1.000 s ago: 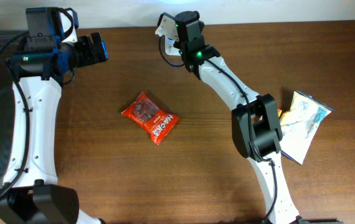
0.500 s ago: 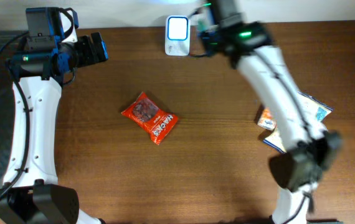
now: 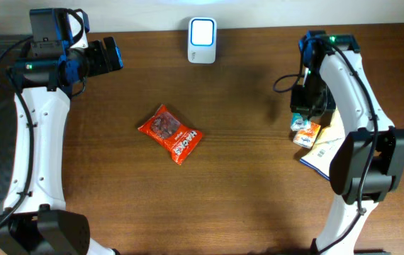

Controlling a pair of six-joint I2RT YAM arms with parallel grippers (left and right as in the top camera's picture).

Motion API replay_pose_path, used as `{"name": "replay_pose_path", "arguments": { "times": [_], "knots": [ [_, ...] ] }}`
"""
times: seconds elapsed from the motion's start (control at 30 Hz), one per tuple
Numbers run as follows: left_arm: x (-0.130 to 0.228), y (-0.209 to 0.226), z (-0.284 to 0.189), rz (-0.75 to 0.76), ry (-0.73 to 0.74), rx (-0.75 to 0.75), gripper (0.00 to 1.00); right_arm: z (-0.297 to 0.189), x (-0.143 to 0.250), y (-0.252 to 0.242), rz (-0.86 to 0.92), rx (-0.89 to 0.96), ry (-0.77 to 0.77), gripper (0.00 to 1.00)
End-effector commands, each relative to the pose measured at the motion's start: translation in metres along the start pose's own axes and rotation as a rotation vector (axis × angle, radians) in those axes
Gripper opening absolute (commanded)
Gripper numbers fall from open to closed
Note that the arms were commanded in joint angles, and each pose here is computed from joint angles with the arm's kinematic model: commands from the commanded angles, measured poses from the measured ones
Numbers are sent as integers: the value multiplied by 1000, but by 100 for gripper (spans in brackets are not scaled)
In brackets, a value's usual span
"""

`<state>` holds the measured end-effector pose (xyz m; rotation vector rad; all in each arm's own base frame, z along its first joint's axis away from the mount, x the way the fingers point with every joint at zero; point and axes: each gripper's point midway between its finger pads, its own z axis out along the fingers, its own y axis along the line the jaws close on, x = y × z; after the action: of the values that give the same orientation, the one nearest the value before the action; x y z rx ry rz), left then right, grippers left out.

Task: Scan the item barcode
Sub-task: 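Carry the green-white packet right and drop it by the other items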

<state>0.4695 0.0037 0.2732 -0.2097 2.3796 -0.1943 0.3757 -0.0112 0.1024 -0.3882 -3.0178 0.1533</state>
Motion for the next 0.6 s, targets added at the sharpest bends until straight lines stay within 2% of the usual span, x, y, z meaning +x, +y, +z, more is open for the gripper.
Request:
{"name": "replay_pose_path", "arguments": {
  "times": [0.0, 0.07, 0.17, 0.2, 0.23, 0.33, 0.47, 0.57],
  "knots": [
    [0, 0, 2, 17, 1, -4, 99, 24, -9, -22, 129, -10, -7, 4],
    [0, 0, 2, 17, 1, -3, 99, 35, -20, -37, 204, -22, -36, 4],
    [0, 0, 2, 17, 1, -3, 99, 41, -31, -53, 255, -33, -67, 19],
    [0, 0, 2, 17, 1, -3, 99, 41, -33, -58, 278, -40, -74, 35],
    [0, 0, 2, 17, 1, -4, 99, 40, -36, -62, 301, -47, -81, 44],
    [0, 0, 2, 17, 1, -3, 99, 22, -43, -61, 297, -75, -104, 56],
    [0, 0, 2, 17, 1, -3, 99, -21, -53, -47, 236, -96, -168, 57],
    [0, 0, 2, 17, 1, -3, 99, -59, -59, 6, 47, -270, -233, 54]
  ]
}}
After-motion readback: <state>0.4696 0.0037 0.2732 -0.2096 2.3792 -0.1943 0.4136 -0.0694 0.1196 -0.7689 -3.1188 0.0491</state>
